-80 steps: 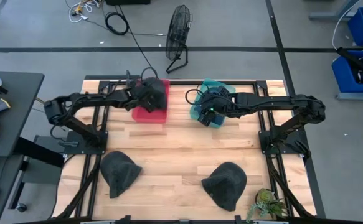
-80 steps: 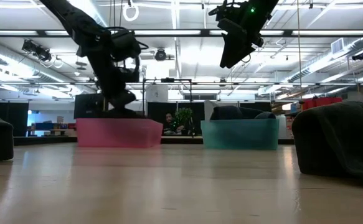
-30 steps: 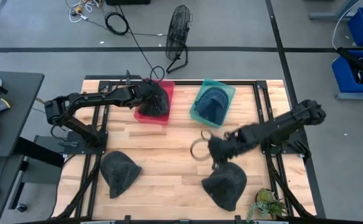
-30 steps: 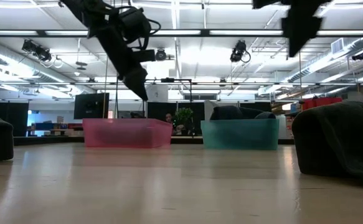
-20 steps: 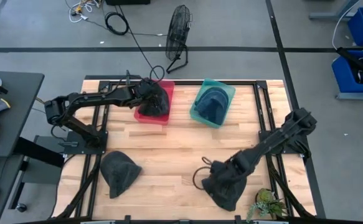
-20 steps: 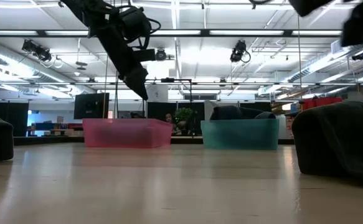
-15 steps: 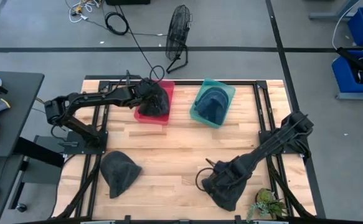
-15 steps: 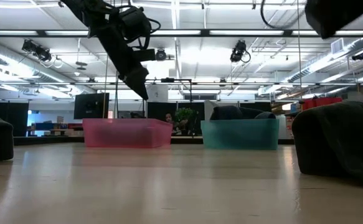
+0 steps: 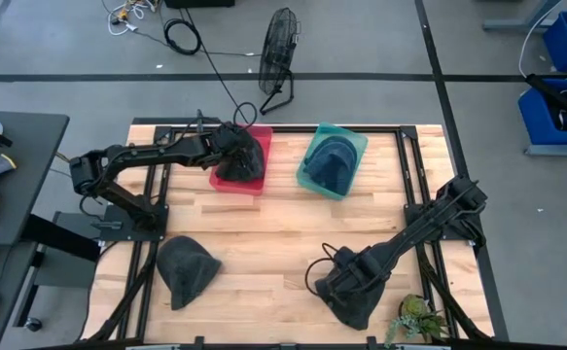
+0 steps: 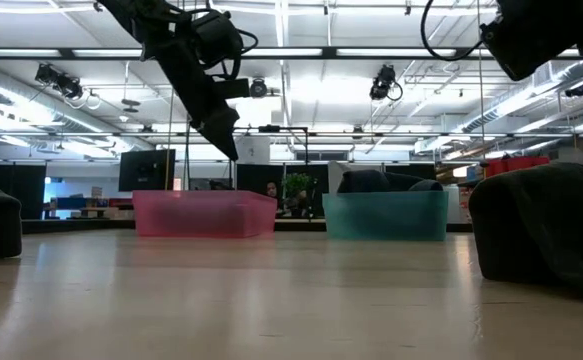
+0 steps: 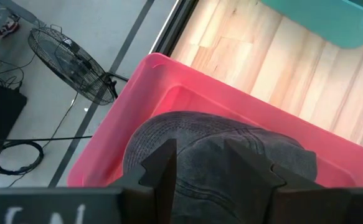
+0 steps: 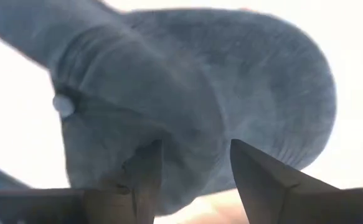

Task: Pick & Place hat
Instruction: Put the right black cap into the red bin

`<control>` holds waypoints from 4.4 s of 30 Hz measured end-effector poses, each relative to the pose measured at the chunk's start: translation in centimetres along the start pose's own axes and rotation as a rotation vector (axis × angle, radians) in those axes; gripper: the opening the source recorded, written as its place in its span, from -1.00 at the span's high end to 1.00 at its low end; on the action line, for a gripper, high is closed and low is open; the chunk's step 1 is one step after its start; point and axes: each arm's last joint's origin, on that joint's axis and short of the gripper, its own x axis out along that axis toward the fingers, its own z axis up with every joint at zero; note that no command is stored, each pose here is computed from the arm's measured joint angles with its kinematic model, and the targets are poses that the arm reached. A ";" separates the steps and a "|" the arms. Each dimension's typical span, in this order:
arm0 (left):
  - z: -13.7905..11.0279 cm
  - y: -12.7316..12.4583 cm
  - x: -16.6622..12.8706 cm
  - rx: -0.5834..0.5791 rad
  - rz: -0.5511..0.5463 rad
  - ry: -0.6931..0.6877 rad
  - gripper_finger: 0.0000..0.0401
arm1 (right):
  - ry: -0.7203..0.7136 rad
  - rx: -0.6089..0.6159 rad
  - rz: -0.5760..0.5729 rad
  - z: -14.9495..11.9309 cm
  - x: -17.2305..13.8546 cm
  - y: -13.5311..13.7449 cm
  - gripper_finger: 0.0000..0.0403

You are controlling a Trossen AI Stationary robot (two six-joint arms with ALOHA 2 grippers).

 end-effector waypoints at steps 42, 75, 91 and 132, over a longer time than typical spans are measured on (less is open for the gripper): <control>1.4 -4.7 -1.8 0.029 -0.451 -0.166 0.33 | -0.086 -0.188 -0.050 8.5 -0.2 -4.3 0.96; 1.6 -15.3 -1.6 -0.046 -0.665 -0.208 0.33 | -0.598 -0.497 0.112 17.9 -1.8 -4.0 0.95; 3.4 -15.1 -3.4 -0.077 -0.695 -0.315 0.33 | -0.585 -0.483 0.115 17.9 -1.8 -4.1 0.94; 1.5 -15.7 -1.4 0.114 -0.519 -0.183 0.85 | -0.624 -0.481 0.115 18.1 -1.9 -3.9 0.91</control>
